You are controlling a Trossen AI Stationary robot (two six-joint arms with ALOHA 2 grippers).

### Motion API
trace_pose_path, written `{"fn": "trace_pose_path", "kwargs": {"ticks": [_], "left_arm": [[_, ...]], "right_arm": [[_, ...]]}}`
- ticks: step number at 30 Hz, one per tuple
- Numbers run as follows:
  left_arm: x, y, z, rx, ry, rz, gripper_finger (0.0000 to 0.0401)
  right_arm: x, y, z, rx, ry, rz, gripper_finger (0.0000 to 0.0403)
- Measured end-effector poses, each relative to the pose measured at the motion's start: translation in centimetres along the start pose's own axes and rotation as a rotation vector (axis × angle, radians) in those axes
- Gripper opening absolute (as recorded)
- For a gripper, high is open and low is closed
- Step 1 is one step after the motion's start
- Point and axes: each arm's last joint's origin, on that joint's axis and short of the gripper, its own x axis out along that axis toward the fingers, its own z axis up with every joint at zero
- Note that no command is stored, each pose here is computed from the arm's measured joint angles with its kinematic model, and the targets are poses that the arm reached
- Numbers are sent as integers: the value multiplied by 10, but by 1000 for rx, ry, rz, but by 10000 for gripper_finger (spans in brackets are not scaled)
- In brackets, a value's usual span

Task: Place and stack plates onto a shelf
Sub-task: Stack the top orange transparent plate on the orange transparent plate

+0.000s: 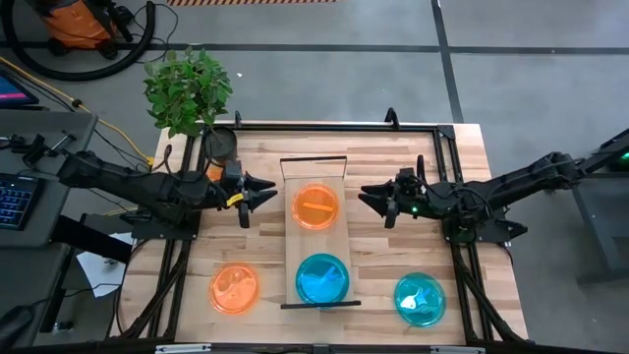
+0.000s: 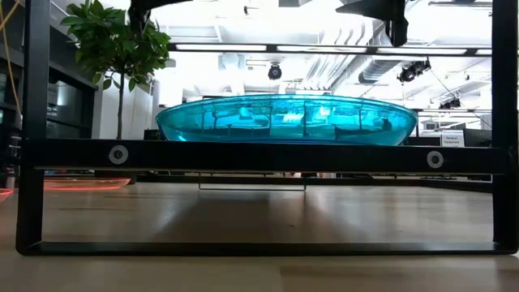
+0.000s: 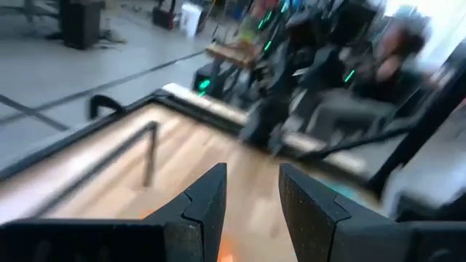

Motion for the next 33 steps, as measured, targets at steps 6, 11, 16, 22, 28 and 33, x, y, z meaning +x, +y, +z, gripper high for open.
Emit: {"fn": "trace_pose_path", "kwargs": {"ticks": [6,11,16,22,28,33], "left_arm": [[1,9,3,165,371,221,117],[0,33,-44,144,708,425,118],[1,65,-95,-18,958,538,137],[7,97,-117,-15,1107,654,167],[18,118,-121,-31,1142,726,174],[26,126,-125,-64,1141,741,175]], "right_arm": [[0,0,0,0,0,0,163],[0,-1,-2,16,16,-13,163],[0,-2,-2,17,22,-22,163],[0,-3,-3,27,24,-24,163],[0,-3,-3,32,27,-27,163],[0,-3,-3,35,28,-28,163]]}}
